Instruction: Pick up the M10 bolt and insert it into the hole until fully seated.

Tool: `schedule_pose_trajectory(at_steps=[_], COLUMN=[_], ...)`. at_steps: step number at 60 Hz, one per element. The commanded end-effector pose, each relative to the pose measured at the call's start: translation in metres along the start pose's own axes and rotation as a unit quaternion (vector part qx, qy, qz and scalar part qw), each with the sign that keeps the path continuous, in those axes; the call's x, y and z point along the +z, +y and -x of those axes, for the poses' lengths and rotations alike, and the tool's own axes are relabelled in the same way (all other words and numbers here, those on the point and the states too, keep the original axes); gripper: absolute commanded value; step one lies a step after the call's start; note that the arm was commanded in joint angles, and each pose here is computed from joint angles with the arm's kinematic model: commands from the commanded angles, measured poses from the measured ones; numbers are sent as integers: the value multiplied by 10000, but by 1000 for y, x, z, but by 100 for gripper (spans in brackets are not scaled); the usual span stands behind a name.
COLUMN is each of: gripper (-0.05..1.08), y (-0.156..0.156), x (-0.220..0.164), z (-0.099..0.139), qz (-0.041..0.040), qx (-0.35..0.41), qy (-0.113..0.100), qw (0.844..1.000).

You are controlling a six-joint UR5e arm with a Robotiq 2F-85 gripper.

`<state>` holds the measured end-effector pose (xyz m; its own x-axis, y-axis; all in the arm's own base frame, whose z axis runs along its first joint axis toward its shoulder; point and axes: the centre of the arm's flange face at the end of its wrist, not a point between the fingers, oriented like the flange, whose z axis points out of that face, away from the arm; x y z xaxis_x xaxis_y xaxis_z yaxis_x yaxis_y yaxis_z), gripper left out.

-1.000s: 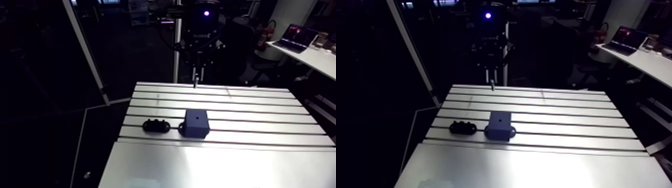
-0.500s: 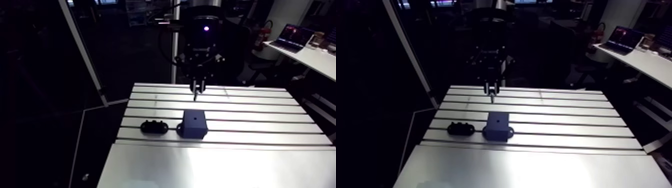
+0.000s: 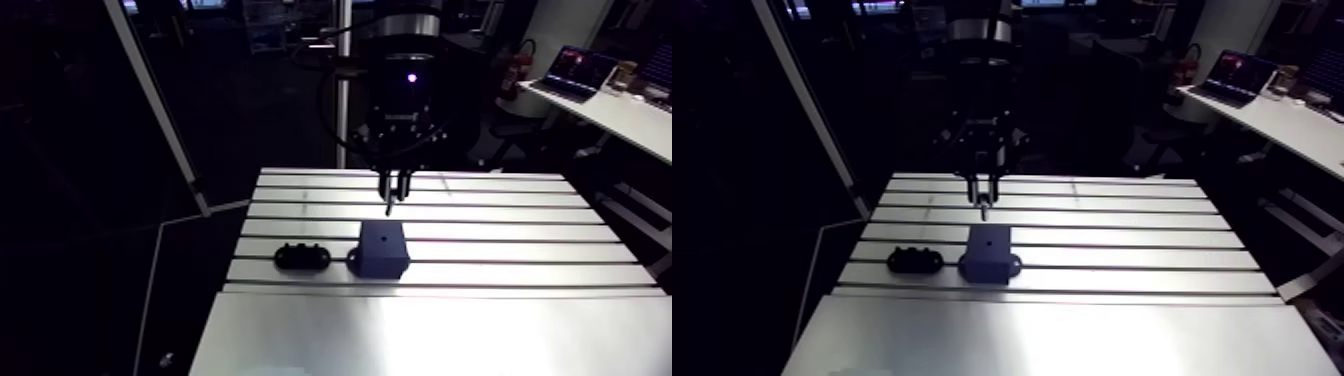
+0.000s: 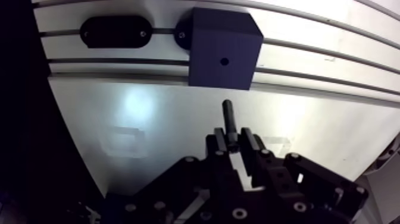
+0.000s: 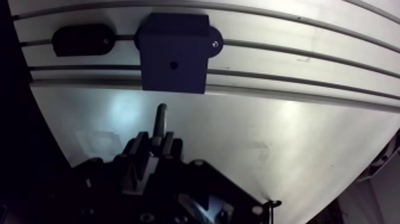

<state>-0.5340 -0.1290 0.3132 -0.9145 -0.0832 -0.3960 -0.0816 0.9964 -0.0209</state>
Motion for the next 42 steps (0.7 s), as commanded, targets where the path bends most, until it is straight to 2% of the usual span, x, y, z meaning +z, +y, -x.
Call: schedule_pose_trajectory(at_steps=[1,9,42], gripper=[108,108,108], y=[2,7,8], x=[8,14,24], z=[-3,-10,-22], qz=[-26,-67,-60], qx=[-21,28,50], qy=[4,-68,-179], qw=[10000,10000,9998])
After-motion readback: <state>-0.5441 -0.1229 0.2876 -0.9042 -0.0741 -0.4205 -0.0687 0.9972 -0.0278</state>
